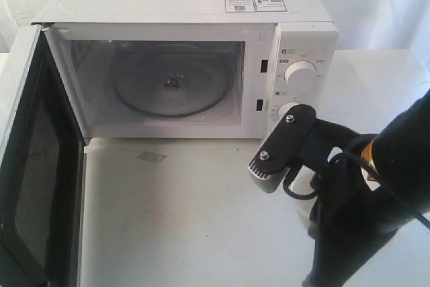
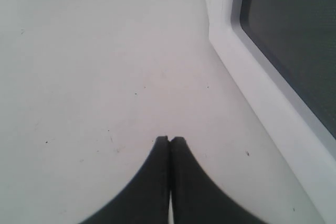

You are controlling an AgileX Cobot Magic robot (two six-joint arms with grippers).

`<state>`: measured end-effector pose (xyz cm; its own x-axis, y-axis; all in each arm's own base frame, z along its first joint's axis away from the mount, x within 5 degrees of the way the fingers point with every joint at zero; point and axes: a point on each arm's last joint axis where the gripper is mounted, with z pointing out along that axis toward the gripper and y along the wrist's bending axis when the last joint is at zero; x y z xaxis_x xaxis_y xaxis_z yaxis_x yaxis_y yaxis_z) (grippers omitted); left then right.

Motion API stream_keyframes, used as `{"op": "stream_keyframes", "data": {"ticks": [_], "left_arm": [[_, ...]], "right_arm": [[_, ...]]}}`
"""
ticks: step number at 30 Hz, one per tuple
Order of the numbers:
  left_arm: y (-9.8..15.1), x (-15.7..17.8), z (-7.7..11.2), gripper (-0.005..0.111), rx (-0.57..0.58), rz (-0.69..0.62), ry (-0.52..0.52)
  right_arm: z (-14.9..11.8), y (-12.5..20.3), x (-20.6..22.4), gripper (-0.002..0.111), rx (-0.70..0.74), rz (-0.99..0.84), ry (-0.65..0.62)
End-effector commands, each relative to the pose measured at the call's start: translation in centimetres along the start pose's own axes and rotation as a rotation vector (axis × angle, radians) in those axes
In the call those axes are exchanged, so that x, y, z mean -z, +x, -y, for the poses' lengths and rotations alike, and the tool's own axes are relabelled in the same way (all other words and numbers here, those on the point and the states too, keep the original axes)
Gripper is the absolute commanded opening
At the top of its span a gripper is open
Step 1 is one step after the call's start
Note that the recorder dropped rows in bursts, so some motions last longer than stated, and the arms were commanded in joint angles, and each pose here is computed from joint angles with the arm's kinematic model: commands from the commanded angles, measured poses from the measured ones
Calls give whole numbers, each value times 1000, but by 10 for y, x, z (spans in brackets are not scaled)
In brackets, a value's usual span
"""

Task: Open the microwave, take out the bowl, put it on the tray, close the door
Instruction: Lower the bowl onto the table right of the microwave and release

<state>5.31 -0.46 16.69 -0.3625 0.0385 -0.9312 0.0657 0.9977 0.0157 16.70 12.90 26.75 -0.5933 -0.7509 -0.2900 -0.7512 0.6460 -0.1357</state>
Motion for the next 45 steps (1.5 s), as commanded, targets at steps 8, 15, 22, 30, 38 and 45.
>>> {"op": "stream_keyframes", "data": {"ticks": [8, 15, 22, 30, 38, 45], "left_arm": [[1, 0, 0, 0, 11, 1, 1], [1, 0, 0, 0, 11, 1, 1], [1, 0, 0, 0, 11, 1, 1], [1, 0, 0, 0, 11, 1, 1], [1, 0, 0, 0, 11, 1, 1], [1, 0, 0, 0, 11, 1, 1]], "right_arm": [[16, -10, -30, 0, -94, 3, 168], [13, 5, -63, 0, -183, 35, 199], [12, 22, -66, 0, -271, 85, 229], [8, 28, -72, 0, -260, 96, 208], [7, 22, -72, 0, -239, 158, 192], [7, 22, -73, 0, -238, 154, 190]]}}
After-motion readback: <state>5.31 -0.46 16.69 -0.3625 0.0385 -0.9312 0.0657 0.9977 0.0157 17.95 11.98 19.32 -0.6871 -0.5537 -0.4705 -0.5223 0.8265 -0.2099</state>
